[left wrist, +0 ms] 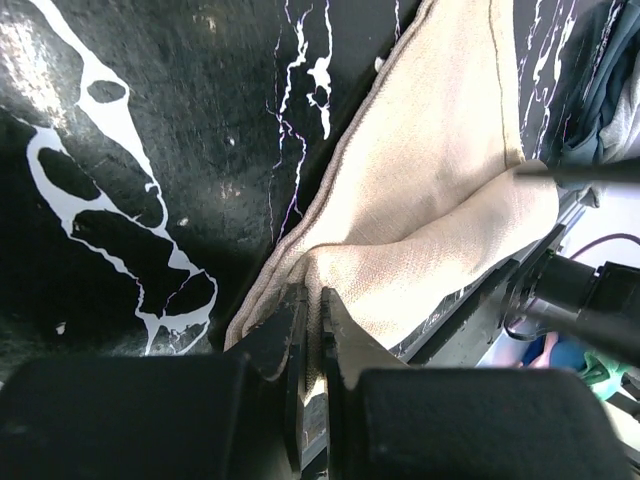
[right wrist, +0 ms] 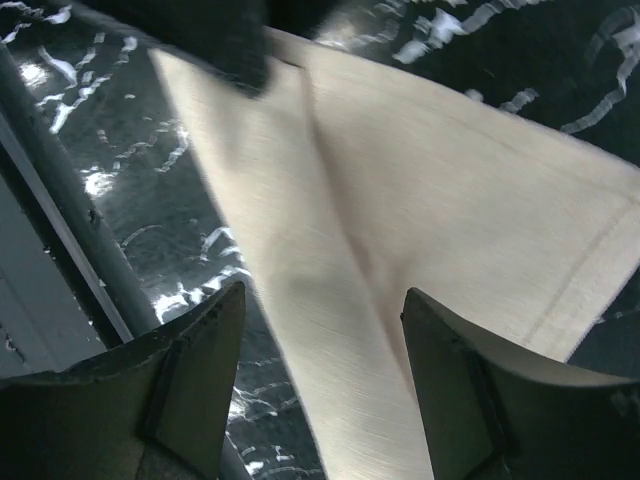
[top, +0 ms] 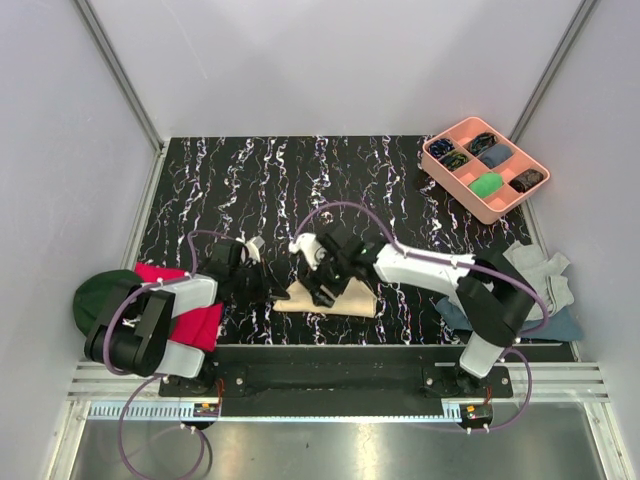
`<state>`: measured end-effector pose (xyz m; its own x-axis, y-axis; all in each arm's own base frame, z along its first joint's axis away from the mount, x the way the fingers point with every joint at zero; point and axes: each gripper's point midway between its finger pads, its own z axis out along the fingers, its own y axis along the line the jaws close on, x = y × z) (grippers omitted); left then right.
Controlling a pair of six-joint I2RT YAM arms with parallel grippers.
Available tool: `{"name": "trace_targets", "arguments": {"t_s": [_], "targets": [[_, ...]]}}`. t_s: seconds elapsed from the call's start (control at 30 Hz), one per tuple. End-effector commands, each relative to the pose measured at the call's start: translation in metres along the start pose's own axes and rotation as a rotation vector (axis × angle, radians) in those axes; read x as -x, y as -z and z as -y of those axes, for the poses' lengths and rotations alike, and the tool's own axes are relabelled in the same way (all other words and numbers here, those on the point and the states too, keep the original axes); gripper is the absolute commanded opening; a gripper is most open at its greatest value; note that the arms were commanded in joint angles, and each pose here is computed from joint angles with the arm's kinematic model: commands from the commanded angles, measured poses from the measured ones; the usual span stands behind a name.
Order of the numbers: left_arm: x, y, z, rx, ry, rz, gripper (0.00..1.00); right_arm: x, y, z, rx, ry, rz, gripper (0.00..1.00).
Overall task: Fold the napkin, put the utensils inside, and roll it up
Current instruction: Roll the napkin with the utensil
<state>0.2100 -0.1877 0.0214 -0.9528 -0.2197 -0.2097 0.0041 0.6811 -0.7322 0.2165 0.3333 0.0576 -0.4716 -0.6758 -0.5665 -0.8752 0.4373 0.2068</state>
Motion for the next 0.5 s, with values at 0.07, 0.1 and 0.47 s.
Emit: {"name": "trace_targets", "arguments": {"t_s": [0.07, 0.1, 0.47], "targets": [[0.003, -0.004, -0.008, 0.05, 0.0, -0.012, 0.04, 0.008, -0.002, -0.008, -0.172, 0.19, 0.036, 0.74], [0.004, -0.004, -0.008, 0.051, -0.002, -0.012, 0.04, 0.005, -0.004, -0.01, -0.179, 0.201, 0.026, 0.74], [0.006, -0.003, -0.006, 0.061, -0.011, -0.019, 0.04, -0.024, -0.029, -0.015, -0.15, 0.228, -0.07, 0.63]]}}
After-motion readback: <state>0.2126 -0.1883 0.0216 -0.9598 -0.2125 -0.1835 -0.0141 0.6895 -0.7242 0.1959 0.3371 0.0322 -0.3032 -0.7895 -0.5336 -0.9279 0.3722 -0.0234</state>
